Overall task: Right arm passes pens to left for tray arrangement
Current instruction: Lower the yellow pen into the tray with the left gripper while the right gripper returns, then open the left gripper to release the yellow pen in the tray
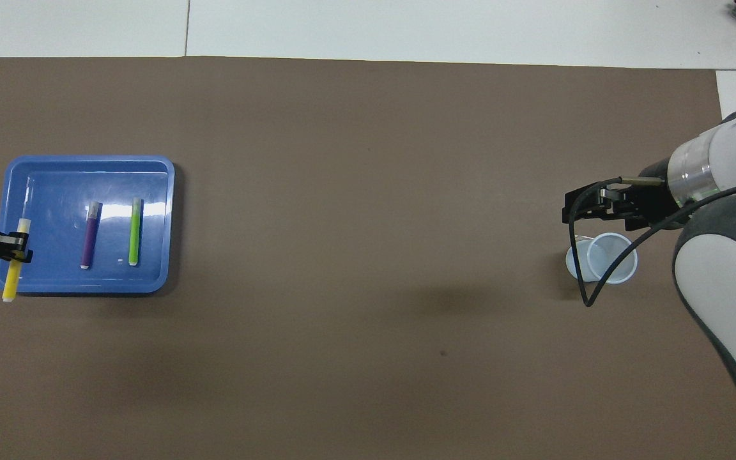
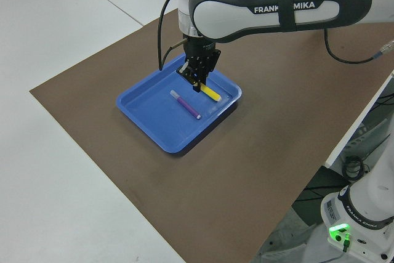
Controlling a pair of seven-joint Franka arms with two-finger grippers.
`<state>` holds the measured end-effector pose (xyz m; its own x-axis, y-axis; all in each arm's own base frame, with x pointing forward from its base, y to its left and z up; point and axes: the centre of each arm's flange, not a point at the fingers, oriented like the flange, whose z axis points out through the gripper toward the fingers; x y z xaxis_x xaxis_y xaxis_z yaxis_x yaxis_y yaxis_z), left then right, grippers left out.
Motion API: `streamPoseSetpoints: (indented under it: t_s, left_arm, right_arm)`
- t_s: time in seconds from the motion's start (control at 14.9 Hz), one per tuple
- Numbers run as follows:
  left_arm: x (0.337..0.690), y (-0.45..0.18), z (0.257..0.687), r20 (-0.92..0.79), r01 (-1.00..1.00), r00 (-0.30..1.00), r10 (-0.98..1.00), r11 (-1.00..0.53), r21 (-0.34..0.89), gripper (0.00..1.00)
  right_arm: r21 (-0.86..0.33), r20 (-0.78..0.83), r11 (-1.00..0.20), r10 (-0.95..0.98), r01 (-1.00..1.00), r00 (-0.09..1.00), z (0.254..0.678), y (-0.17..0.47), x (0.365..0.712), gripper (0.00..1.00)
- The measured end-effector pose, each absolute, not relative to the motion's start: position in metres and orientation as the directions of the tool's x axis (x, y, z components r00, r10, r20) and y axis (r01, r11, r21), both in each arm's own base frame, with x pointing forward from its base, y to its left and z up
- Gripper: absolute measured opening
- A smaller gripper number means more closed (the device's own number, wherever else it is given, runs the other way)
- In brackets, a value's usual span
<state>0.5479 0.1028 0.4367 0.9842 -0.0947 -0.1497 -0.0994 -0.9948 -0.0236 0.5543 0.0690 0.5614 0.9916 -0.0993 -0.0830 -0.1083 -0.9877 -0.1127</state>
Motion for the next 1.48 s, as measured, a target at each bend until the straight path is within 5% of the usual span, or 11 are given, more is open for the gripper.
streamPoseSetpoints:
  t_s: [0.74, 1.48]
  left_arm:
    - [0.580, 0.134, 0.342, -0.086, -0.095, 0.992, -0.093, -0.995, -0.018, 0.17]
    - [0.588, 0.143, 0.300, -0.021, -0.091, 0.996, -0.090, -0.996, -0.018, 0.17]
  right_arm:
    - [-0.102, -0.106, -0.989, -0.097, -0.108, 0.990, 0.561, 0.068, 0.551, 1.00]
    - [-0.093, -0.113, -0.995, -0.025, -0.036, 0.993, 0.581, 0.099, 0.536, 1.00]
